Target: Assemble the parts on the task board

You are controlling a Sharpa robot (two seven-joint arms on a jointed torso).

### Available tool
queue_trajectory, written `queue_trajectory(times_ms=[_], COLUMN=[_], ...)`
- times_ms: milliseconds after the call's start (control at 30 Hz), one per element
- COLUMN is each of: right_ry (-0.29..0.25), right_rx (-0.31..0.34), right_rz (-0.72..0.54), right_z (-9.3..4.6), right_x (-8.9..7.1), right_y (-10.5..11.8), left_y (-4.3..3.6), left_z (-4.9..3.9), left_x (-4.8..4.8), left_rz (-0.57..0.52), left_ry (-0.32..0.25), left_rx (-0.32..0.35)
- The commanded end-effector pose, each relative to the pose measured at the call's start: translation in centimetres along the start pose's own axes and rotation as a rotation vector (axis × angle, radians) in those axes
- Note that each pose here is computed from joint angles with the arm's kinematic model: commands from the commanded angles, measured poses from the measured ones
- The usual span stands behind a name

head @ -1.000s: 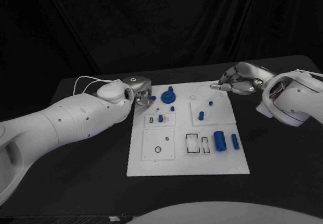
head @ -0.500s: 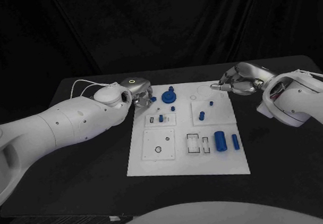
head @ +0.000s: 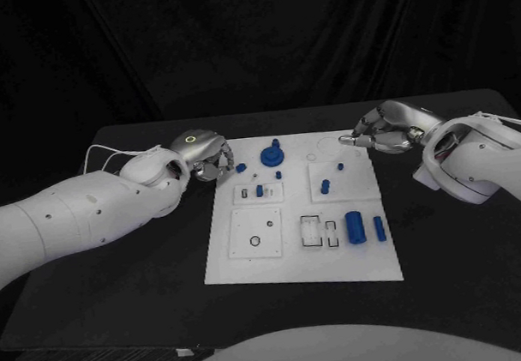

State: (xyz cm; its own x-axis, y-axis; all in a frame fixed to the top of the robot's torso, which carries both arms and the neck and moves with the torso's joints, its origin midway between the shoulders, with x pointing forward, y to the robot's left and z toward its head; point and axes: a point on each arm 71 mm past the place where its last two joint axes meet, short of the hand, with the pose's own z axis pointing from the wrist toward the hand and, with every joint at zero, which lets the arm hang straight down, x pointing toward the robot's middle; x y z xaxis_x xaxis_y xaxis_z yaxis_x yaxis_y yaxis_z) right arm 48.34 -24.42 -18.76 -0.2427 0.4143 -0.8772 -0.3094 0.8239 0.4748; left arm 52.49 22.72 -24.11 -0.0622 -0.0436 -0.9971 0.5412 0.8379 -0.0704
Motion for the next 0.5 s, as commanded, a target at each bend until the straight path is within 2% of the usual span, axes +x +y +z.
queue_trajectory(times_ms=[33, 267, 500], right_ry=[-0.005, -0.008, 0.016], right_rx=[0.002, -0.029, -0.047], right_rz=[0.001, 0.001, 0.000], right_z=[0.0, 0.6, 1.3], right_x=[0.0, 0.1, 0.5], right_y=[0.1, 1.2, 2.0], left_y=[-0.35, 0.27, 0.75], left_z=[-0.87, -2.21, -2.78], left_x=[-1.38, -2.49, -2.60], left_rz=[-0.031, -0.132, -0.165], left_ry=[-0.133, -0.194, -0.181], left_rx=[0.067, 0.075, 0.073])
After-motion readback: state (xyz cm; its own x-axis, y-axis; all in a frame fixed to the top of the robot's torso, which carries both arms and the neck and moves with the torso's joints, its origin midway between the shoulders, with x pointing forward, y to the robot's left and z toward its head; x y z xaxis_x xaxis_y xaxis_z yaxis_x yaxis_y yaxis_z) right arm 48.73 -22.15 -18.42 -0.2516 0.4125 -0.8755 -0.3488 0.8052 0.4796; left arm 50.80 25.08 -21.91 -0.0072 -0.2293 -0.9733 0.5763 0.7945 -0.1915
